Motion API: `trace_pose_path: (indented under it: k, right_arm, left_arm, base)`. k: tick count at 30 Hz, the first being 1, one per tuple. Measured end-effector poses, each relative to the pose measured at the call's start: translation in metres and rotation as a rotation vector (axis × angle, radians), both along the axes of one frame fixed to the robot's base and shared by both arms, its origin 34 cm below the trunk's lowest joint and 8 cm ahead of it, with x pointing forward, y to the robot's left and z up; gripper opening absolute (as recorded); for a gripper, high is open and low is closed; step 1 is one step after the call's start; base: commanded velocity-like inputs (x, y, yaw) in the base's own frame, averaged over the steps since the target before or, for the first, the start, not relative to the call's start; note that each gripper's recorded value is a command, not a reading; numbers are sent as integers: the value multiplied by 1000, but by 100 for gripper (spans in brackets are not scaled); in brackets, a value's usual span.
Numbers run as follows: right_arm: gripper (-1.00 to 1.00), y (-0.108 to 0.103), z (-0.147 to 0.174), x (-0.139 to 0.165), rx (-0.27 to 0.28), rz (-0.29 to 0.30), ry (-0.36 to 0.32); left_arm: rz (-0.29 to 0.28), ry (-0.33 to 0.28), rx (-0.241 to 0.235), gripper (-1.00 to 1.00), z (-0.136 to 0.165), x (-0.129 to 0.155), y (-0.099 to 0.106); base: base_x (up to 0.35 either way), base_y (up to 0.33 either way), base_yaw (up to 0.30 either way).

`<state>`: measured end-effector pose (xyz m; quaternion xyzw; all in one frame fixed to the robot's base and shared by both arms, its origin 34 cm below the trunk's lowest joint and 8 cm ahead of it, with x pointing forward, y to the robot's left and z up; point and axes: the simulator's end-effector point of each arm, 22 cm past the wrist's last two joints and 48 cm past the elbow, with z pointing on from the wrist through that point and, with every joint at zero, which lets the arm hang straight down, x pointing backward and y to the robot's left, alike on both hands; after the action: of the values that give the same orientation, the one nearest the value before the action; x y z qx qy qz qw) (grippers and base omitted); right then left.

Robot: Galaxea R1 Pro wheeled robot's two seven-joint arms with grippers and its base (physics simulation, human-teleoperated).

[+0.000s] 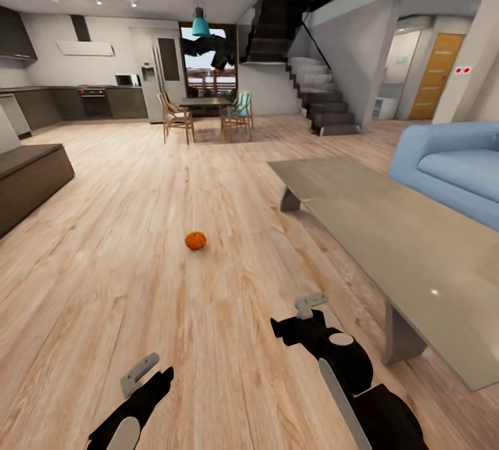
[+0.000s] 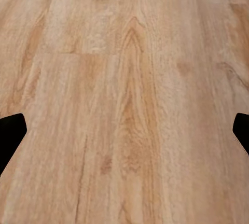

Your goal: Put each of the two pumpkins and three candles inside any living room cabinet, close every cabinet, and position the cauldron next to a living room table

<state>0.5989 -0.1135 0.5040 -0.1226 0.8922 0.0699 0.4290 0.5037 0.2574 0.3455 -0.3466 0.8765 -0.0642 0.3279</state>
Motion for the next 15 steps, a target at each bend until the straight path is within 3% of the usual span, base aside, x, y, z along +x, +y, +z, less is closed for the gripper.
trace_pose_path:
  k: [8, 15]
  right_arm:
    - [100, 2, 1, 0, 5, 5, -3]
    - [100, 5, 1, -1, 7, 11, -3]
  left_arm:
    - [5, 2, -3, 100, -1, -2, 1]
    - [60, -27, 4, 100, 2, 0, 16]
  base:
    - [341, 0, 2]
    - [341, 0, 2]
